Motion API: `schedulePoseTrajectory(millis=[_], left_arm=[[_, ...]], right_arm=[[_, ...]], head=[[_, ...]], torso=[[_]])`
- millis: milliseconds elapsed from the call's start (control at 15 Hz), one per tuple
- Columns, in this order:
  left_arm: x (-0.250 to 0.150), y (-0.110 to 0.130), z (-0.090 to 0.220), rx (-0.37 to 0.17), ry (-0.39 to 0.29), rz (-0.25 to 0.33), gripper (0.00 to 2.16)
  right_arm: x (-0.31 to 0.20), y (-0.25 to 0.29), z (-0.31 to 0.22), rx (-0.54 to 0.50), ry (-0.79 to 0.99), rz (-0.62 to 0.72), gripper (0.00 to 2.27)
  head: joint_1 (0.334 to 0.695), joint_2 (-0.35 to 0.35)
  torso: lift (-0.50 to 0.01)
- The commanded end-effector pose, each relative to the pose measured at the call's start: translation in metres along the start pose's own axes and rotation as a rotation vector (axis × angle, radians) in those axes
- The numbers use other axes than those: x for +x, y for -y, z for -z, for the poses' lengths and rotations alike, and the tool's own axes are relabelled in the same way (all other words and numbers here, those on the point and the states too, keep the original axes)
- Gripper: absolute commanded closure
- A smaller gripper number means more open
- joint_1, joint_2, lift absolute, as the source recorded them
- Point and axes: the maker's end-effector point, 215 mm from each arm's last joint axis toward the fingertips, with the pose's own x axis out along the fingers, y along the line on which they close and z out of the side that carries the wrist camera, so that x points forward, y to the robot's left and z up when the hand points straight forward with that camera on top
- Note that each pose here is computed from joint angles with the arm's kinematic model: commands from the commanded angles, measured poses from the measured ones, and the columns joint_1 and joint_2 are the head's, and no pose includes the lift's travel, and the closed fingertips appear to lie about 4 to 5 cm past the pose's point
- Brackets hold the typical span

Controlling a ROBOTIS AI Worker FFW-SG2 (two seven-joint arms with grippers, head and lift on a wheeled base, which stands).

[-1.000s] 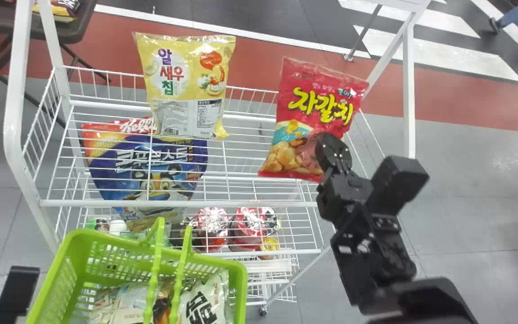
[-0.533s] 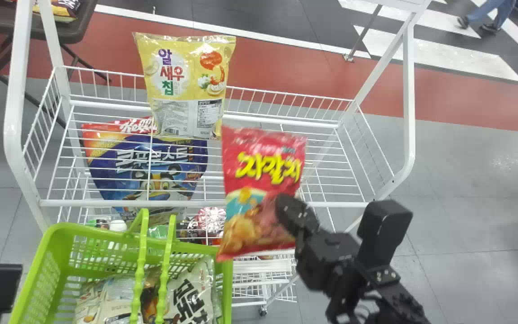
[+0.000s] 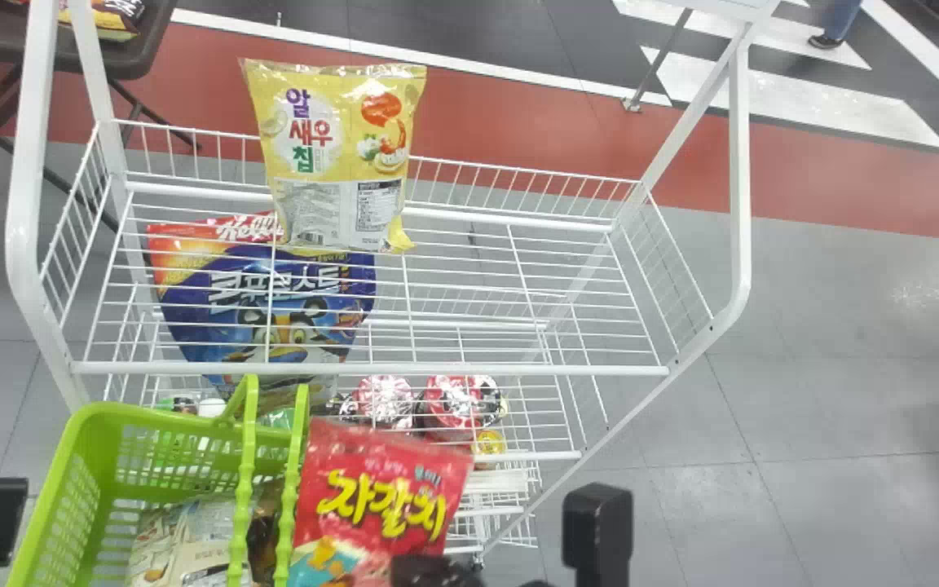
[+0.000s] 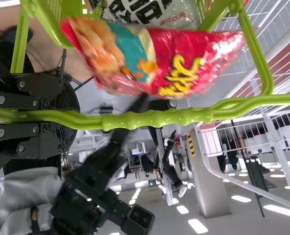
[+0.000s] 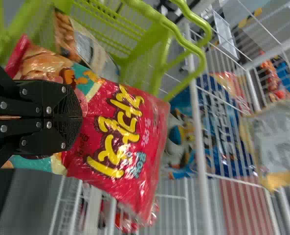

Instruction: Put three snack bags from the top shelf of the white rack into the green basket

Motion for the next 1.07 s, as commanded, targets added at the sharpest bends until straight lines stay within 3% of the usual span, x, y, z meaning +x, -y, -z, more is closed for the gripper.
schedulePoseTrajectory(millis=[0, 267, 467, 533, 667, 733, 1000], left_arm=[[0.003, 0.002, 0.002, 0.002, -0.005, 0.003, 1.51], [0.005, 0.004, 0.006, -0.001, -0.013, 0.008, 1.51], [0.007, 0.006, 0.009, 0.002, -0.020, 0.011, 1.51], [0.007, 0.006, 0.009, 0.002, -0.020, 0.011, 1.51], [0.006, 0.005, 0.009, 0.000, -0.019, 0.010, 1.51], [0.006, 0.005, 0.009, 0.000, -0.018, 0.009, 1.51], [0.004, 0.004, 0.008, -0.002, -0.015, 0.007, 1.51]], right_arm=[[0.009, -0.028, 0.013, 0.008, -0.025, -0.066, 2.24], [0.025, -0.058, -0.002, -0.038, 0.044, -0.130, 2.24], [0.045, -0.033, -0.004, -0.128, 0.073, -0.012, 2.23], [0.044, -0.030, -0.002, -0.140, 0.067, 0.001, 1.97], [0.034, -0.024, -0.006, -0.145, 0.069, 0.016, 0.39], [0.028, -0.020, -0.006, -0.143, 0.056, 0.026, 0.01], [0.010, 0.000, -0.028, -0.165, 0.091, 0.074, 0.02]], head=[[0.695, -0.289], [0.695, -0.178], [0.695, -0.134], [0.695, -0.137], [0.695, -0.157], [0.695, -0.161], [0.695, -0.228]], torso=[[0.000], [0.000], [0.000], [0.000], [0.000], [0.000], [0.000]])
